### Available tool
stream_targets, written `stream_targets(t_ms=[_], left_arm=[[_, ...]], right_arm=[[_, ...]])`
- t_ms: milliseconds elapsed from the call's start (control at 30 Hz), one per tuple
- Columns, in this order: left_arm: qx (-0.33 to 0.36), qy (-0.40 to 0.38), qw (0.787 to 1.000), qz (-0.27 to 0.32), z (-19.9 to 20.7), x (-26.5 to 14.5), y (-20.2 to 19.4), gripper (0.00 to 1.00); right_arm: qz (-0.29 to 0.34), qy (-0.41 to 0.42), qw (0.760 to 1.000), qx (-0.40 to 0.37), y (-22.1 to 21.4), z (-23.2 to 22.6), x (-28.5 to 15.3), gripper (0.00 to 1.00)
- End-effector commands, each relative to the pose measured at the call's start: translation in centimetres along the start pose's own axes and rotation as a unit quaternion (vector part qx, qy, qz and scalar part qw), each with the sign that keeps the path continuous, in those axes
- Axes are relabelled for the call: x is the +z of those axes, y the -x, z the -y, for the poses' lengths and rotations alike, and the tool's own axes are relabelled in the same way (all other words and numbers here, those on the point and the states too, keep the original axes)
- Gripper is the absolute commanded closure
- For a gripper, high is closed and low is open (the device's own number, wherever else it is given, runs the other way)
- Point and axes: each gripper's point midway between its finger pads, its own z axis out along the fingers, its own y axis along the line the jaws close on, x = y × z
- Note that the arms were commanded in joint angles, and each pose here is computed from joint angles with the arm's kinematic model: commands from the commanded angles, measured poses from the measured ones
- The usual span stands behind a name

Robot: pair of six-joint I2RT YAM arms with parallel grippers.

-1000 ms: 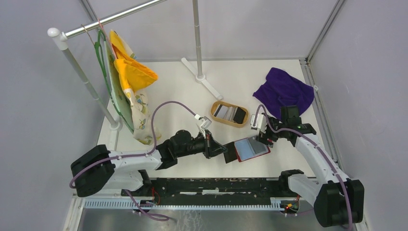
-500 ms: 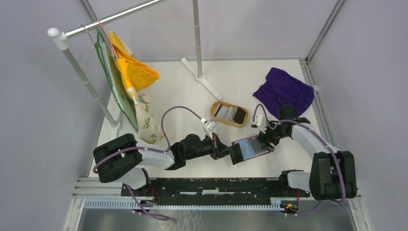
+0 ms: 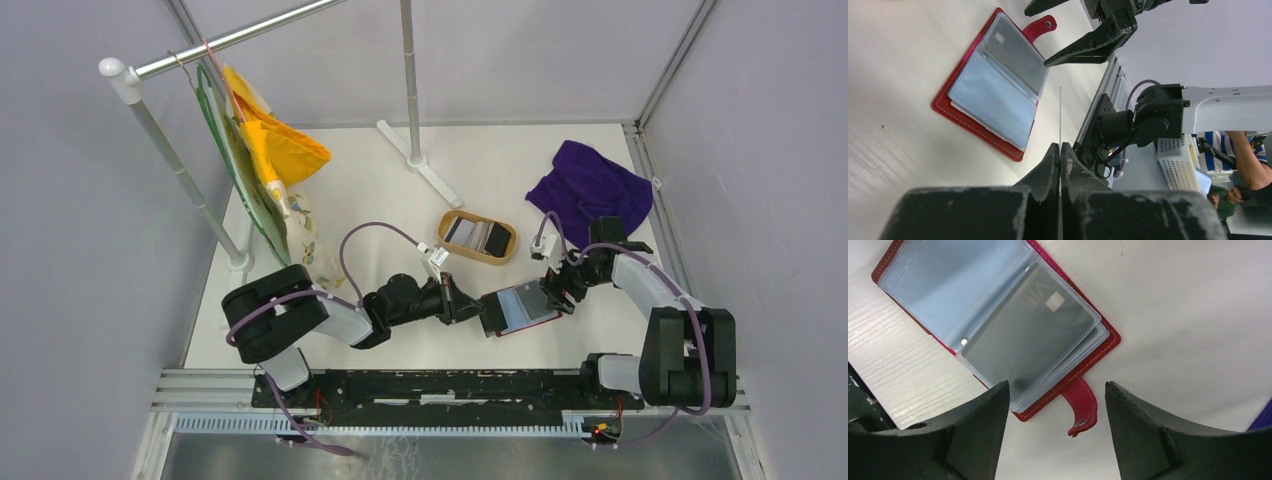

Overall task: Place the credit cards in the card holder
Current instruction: Move the card holder to the center of the board.

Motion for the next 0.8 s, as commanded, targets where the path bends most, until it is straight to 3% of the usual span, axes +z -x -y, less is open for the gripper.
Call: stream_targets(t_ms=[0, 167, 367, 567, 767], left_arm=[[-0.036, -0.073, 0.996, 0.036, 3.3, 0.7, 2.4, 0.98], [-0.055, -0.063, 0.995, 0.055, 2.6, 1.0, 2.7, 0.98], [-0.06, -0.018, 0.997, 0.052, 0.6, 1.8, 2.4, 0.98], [-0.068, 0.027, 0.996, 0.06, -1.2, 2.0, 2.5, 0.98], [-0.085, 0.031, 0.994, 0.064, -1.5, 2.2, 2.5, 0.98]], right_arm=[[0.021, 0.01, 1.0, 0.003, 0.9, 0.5, -0.6, 0.25], [0.029, -0.018, 0.999, 0.031, 1.0, 1.8, -0.8, 0.25], [0.051, 0.022, 0.995, 0.082, 1.0, 1.3, -0.3, 0.26], [0.045, 0.069, 0.988, 0.128, 0.3, 0.7, 0.8, 0.4], [0.047, 0.084, 0.988, 0.123, 0.5, 0.2, 1.0, 0.52]])
